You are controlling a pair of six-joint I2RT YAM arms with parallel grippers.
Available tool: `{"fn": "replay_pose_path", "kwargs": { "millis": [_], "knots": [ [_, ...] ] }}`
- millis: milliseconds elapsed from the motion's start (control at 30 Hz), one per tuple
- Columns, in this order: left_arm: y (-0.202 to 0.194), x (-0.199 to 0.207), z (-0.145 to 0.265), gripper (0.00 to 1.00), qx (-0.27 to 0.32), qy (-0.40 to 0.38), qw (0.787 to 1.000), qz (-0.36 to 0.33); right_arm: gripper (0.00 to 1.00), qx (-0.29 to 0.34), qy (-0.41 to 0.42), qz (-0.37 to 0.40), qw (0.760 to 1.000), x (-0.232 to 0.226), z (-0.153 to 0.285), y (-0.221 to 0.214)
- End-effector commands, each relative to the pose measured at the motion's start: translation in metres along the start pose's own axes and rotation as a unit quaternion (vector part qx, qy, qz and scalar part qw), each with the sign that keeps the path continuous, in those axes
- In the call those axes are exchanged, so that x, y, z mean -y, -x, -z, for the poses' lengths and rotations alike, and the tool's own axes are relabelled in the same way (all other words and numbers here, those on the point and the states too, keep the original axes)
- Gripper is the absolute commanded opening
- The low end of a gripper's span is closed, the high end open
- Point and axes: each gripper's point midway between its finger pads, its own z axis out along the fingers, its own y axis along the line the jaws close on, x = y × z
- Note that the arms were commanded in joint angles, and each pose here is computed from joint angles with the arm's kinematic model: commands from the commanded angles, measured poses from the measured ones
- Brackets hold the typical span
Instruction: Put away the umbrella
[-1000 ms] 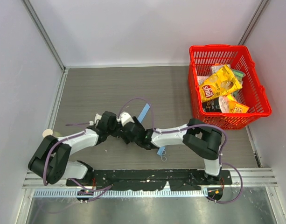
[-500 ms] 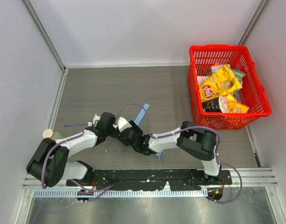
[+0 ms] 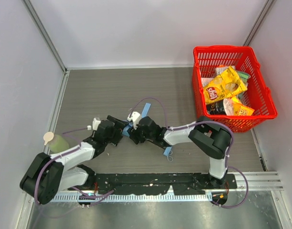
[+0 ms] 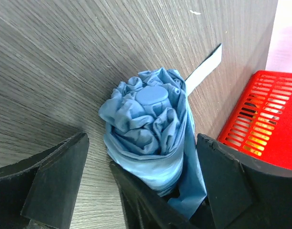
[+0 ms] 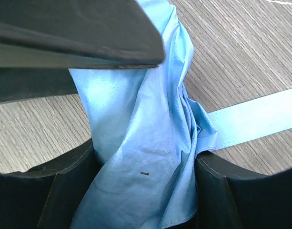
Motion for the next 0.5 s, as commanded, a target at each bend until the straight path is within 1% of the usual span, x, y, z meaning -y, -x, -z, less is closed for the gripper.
{"fn": "replay_pose_path", "kwargs": {
  "millis": [0,33,67,100,133,267,467],
  "knots": [
    [0.012,-0.026,0.003,1.0,0.035,0.018,0.998,-0.053,0.01,-0.091,0.074,-0.045,0.992,-0.009,0.015,-0.059],
    [0.014,-0.022,0.004,1.0,0.04,0.01,0.997,-0.061,0.01,-0.09,0.083,-0.064,0.99,-0.007,0.015,-0.057],
    [0.016,-0.021,0.006,1.0,0.042,0.01,0.997,-0.066,0.01,-0.089,0.113,-0.086,0.986,-0.016,0.016,-0.052],
    [0.016,-0.018,0.006,1.0,0.043,0.008,0.997,-0.069,0.01,-0.084,0.122,-0.107,0.983,-0.01,0.016,-0.048],
    [0.016,-0.016,0.006,1.0,0.042,0.004,0.996,-0.073,0.01,-0.08,0.154,-0.138,0.975,-0.017,0.017,-0.04],
    [0.009,-0.015,-0.003,1.0,0.024,0.017,0.996,-0.082,0.01,-0.089,0.19,-0.208,0.955,-0.014,0.013,-0.027],
    [-0.01,-0.017,-0.028,1.0,-0.01,0.024,0.996,-0.082,0.01,-0.093,0.23,-0.23,0.941,-0.02,0.011,-0.017]
  ]
}}
